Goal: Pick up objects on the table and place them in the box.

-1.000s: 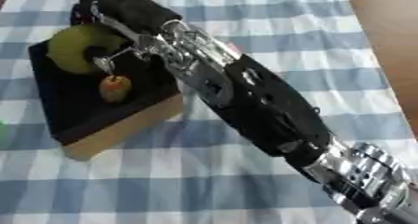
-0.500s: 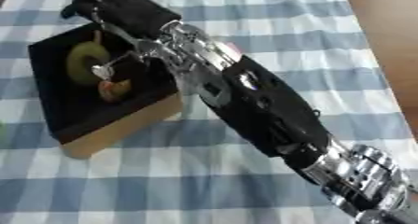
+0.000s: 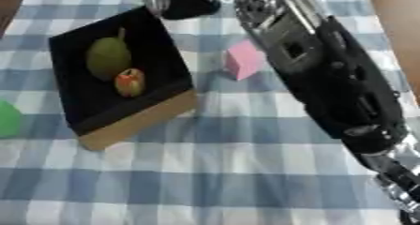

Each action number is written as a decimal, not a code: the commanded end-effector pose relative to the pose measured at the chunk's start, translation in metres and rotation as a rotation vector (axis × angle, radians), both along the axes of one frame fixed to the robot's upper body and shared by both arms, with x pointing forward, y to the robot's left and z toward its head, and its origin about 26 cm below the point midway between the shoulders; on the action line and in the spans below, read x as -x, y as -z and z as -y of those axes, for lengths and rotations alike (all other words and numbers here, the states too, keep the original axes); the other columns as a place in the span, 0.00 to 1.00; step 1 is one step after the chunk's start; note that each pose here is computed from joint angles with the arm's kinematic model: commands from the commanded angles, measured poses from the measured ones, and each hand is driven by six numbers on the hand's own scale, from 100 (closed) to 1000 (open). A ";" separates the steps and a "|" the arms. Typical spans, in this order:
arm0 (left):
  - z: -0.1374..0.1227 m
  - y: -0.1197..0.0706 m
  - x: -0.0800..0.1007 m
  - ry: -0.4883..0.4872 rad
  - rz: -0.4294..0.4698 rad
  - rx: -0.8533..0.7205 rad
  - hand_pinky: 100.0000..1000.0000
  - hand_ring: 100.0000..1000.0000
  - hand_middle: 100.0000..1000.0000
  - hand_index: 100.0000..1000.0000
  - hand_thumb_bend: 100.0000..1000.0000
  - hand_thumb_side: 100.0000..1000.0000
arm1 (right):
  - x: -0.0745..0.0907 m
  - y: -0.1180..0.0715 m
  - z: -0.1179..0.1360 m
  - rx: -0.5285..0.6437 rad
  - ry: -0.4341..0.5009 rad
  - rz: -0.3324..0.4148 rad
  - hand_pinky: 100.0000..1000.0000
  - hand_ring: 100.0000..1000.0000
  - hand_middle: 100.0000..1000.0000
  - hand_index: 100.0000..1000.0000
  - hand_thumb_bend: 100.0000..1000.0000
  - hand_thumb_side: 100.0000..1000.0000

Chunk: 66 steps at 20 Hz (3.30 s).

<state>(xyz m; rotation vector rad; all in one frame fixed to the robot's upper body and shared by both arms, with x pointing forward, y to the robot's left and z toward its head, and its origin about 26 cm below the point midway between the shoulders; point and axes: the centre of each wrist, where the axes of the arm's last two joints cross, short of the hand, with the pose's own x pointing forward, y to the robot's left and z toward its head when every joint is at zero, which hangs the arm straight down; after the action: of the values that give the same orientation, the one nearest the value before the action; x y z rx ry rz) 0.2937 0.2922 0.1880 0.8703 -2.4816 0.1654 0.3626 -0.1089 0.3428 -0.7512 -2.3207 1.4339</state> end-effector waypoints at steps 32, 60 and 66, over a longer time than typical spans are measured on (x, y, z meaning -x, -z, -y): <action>-0.004 -0.007 0.004 -0.011 0.000 -0.036 0.81 0.86 0.83 0.90 0.59 0.88 | -0.002 0.033 0.150 0.408 0.300 -0.332 0.88 0.88 0.83 0.91 0.21 0.05; 0.000 -0.009 0.002 0.002 0.008 -0.022 0.80 0.86 0.83 0.89 0.60 0.88 | -0.069 0.063 0.124 0.509 0.297 -0.435 0.89 0.90 0.86 0.91 0.27 0.05; 0.000 -0.009 0.002 0.001 0.010 -0.017 0.80 0.86 0.83 0.89 0.60 0.88 | -0.077 0.072 0.126 0.531 0.304 -0.463 0.89 0.90 0.86 0.91 0.26 0.07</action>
<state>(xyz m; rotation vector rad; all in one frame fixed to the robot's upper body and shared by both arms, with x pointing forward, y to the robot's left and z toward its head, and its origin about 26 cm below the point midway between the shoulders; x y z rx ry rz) 0.2934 0.2930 0.1878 0.8791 -2.4610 0.1470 0.4393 -0.2335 0.2589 -0.7232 -1.4173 1.8519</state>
